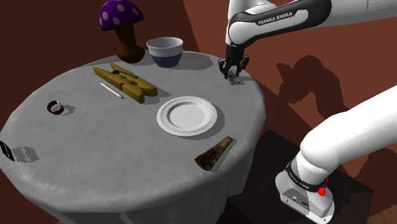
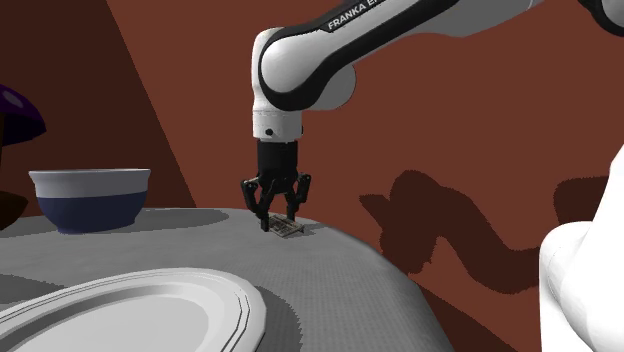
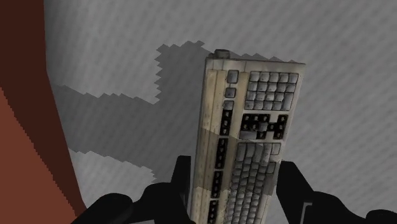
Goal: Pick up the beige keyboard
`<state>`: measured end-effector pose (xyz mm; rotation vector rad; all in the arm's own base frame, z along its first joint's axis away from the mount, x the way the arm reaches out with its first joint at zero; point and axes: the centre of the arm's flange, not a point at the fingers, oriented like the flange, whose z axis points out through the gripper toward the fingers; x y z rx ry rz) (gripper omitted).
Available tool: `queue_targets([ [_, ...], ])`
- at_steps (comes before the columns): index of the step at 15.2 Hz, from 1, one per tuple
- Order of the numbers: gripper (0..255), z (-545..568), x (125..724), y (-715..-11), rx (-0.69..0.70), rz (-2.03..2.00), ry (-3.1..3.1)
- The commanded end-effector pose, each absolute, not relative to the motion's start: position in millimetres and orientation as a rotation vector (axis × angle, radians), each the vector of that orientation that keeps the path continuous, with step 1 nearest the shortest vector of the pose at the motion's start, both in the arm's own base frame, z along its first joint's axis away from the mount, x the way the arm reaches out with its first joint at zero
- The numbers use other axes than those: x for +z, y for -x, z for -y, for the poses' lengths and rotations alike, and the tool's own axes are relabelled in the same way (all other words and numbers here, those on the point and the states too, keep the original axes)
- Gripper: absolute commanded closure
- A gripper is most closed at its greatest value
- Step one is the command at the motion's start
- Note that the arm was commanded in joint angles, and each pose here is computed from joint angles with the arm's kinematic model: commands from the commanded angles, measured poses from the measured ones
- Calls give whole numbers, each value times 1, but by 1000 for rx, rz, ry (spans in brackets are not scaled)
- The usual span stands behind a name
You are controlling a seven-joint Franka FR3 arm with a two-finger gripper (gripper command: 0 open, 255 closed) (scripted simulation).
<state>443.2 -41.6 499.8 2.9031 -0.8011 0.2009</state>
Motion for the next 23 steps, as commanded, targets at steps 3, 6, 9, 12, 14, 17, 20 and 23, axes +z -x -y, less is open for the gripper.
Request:
queue_targets([
  [3,255,41,498,-443,196,801,-2903],
  [6,255,41,497,-443,196,801,-2903],
  [9,255,42,504,-443,196,801,-2903],
  [12,255,42,520,-443,196,801,-2902],
  [14,255,42,530,-443,196,801,-2902],
  [17,255,42,546,-443,196,801,-2902],
  [20,255,42,562,-443,196,801,-2902],
  [23,255,42,578,-443,196,801,-2902],
])
